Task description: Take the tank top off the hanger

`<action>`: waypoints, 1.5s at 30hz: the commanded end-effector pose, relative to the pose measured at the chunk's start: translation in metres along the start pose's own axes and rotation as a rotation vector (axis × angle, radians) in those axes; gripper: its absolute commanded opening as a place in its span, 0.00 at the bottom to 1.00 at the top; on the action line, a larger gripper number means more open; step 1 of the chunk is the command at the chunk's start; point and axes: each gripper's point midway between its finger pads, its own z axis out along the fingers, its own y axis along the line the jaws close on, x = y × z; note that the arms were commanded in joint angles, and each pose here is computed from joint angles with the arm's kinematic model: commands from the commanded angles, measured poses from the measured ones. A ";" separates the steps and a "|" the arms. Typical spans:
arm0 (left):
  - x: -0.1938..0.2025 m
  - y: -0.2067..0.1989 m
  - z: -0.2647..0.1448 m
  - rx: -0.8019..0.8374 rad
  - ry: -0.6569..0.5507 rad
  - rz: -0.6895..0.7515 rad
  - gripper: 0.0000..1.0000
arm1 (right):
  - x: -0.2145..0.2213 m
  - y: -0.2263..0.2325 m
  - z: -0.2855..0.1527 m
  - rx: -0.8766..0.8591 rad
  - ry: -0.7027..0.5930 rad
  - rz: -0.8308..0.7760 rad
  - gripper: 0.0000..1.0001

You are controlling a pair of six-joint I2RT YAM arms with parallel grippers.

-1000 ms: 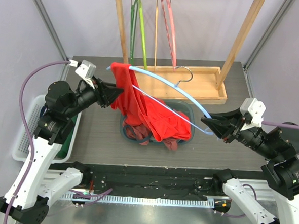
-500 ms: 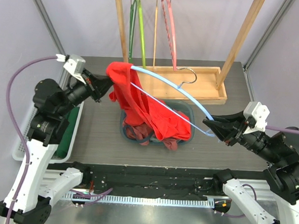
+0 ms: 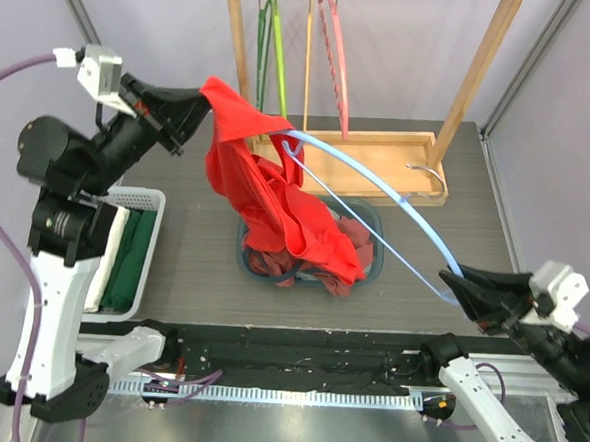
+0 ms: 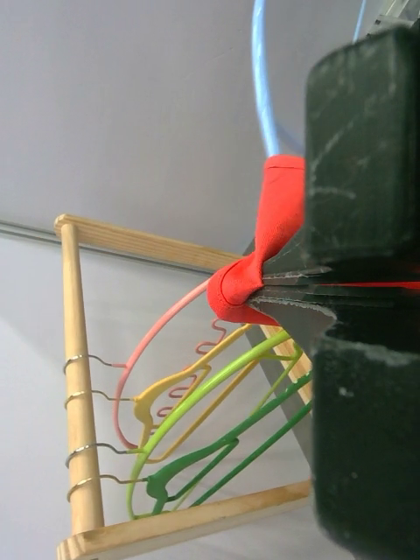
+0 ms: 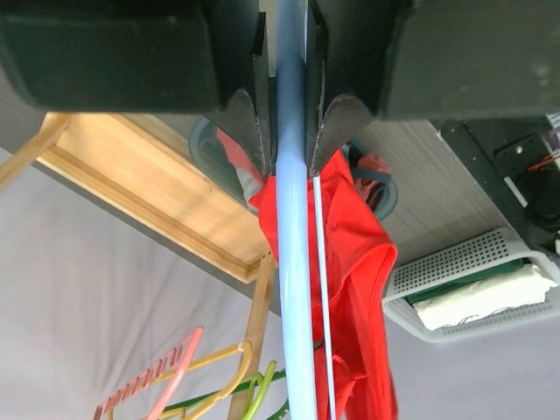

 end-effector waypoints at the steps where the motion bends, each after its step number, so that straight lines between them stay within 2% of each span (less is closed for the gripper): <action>1: -0.018 0.009 0.027 0.007 -0.046 -0.035 0.00 | -0.027 0.017 -0.047 0.011 -0.090 -0.006 0.01; 7: -0.005 0.010 0.043 0.037 -0.011 -0.085 0.00 | -0.047 0.023 -0.079 0.044 -0.150 -0.011 0.01; 10: 0.007 -0.010 0.049 0.128 0.029 -0.102 0.00 | -0.058 -0.008 -0.076 0.204 -0.162 0.015 0.01; 11: 0.002 -0.021 0.050 0.172 0.025 -0.094 0.00 | -0.061 -0.027 -0.075 0.302 -0.159 0.029 0.01; 13: 0.003 -0.044 0.053 0.266 0.040 -0.083 0.00 | -0.059 -0.046 -0.064 0.376 -0.124 0.044 0.01; 15: -0.016 -0.064 0.052 0.333 0.010 -0.046 0.00 | -0.054 -0.071 -0.060 0.505 -0.101 0.075 0.01; 19: -0.043 -0.097 0.050 0.444 -0.048 0.053 0.00 | -0.042 -0.101 -0.046 0.644 -0.039 0.114 0.01; 23: -0.031 -0.107 0.069 0.470 -0.024 0.059 0.00 | -0.041 -0.115 -0.040 0.718 -0.050 0.140 0.01; 27: 0.029 -0.101 0.083 0.446 0.112 0.012 0.00 | -0.037 -0.121 -0.030 0.730 -0.040 0.145 0.01; 31: 0.137 -0.080 0.084 0.372 0.358 0.037 0.00 | -0.034 -0.124 -0.018 0.722 -0.017 0.138 0.01; 34: 0.197 -0.054 0.080 0.287 0.498 0.082 0.00 | -0.035 -0.127 -0.010 0.714 -0.019 0.126 0.01; 41: 0.278 -0.019 0.073 0.213 0.673 0.180 0.00 | -0.028 -0.129 0.008 0.685 -0.007 0.106 0.01; 45: 0.328 -0.009 0.049 0.221 0.795 0.285 0.00 | -0.019 -0.132 0.015 0.691 0.022 0.092 0.01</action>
